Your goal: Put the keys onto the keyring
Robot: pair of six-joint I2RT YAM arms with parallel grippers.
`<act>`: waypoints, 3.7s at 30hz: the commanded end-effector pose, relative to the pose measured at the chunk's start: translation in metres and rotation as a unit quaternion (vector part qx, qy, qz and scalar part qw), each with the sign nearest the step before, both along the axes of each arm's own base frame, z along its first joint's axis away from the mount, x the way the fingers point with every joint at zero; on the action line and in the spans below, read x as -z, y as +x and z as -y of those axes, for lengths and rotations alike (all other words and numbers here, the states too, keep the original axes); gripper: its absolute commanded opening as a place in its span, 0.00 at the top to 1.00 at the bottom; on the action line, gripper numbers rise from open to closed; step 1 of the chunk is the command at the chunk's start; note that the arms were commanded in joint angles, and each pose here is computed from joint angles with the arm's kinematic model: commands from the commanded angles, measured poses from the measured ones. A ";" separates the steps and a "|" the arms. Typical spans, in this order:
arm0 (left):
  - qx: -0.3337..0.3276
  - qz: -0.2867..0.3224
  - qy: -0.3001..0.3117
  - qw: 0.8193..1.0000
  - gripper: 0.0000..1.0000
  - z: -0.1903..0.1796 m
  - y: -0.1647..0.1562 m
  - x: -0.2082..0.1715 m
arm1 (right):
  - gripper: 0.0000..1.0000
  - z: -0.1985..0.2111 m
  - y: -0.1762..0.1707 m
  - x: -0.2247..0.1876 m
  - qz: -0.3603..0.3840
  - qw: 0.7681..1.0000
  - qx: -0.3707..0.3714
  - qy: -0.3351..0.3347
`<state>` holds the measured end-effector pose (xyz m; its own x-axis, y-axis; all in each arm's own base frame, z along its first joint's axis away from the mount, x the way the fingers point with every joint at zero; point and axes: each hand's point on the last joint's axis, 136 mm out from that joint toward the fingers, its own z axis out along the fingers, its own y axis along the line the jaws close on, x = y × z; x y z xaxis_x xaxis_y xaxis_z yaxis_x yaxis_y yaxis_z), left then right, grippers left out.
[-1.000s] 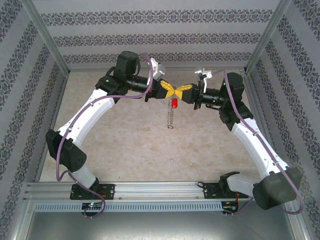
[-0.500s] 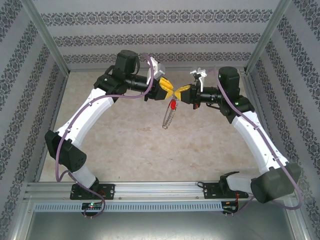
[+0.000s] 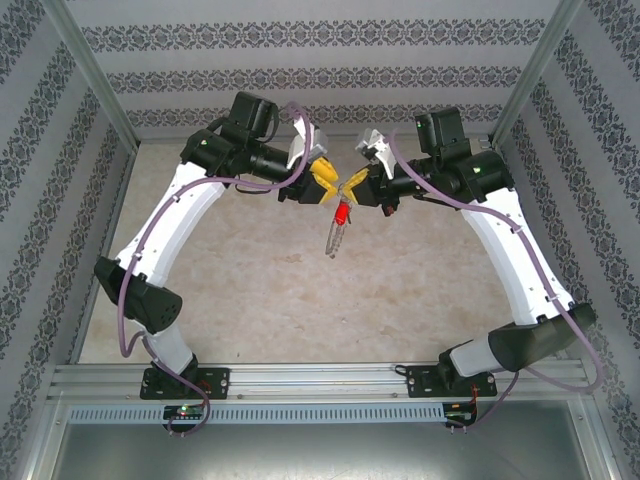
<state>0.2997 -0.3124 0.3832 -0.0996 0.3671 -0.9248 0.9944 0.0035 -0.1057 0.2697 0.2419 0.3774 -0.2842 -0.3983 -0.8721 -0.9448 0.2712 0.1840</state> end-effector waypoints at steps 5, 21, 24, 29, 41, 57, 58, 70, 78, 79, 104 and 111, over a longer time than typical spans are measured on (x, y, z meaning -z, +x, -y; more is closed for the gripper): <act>0.026 -0.021 0.002 0.999 0.63 -0.004 -0.012 0.002 | 1.00 0.000 -0.013 0.004 0.007 0.999 -0.027 -0.031; 0.050 -0.060 -0.014 0.997 0.64 0.008 -0.012 0.009 | 1.00 -0.004 -0.011 0.004 0.017 0.999 -0.028 -0.032; 0.054 -0.065 -0.015 0.996 0.64 0.011 -0.012 0.011 | 1.00 -0.004 -0.011 0.003 0.019 0.999 -0.028 -0.030; 0.059 -0.066 -0.016 0.996 0.64 0.014 -0.013 0.012 | 1.00 -0.004 -0.010 0.002 0.022 0.999 -0.026 -0.029; 0.073 -0.077 -0.019 0.994 0.69 0.019 -0.018 0.015 | 1.00 -0.005 -0.007 0.001 0.025 0.999 -0.021 -0.026; 0.075 -0.071 -0.029 0.994 1.00 0.022 -0.017 0.011 | 0.86 0.005 0.007 -0.009 0.035 0.999 0.023 -0.010; 0.074 -0.067 -0.033 0.994 1.00 0.023 -0.016 0.010 | 0.77 0.009 0.009 -0.012 0.034 0.999 0.036 0.000; 0.071 -0.041 -0.072 0.994 1.00 0.027 -0.012 -0.014 | 0.69 0.046 0.002 -0.007 -0.002 0.978 0.138 0.156; 0.078 -0.041 -0.085 0.993 1.00 0.027 -0.014 -0.023 | 0.61 0.040 -0.008 0.006 -0.018 0.976 0.103 0.191; 0.078 -0.042 -0.085 0.992 1.00 0.028 -0.014 -0.023 | 0.61 0.040 -0.007 0.007 -0.020 0.976 0.100 0.193; 0.088 -0.041 -0.101 0.990 1.00 0.027 -0.019 -0.033 | 1.00 0.027 -0.009 0.020 -0.059 0.975 0.035 0.211; 0.090 -0.039 -0.108 0.989 1.00 0.027 -0.020 -0.036 | 1.00 0.017 -0.009 0.029 -0.076 0.976 0.020 0.202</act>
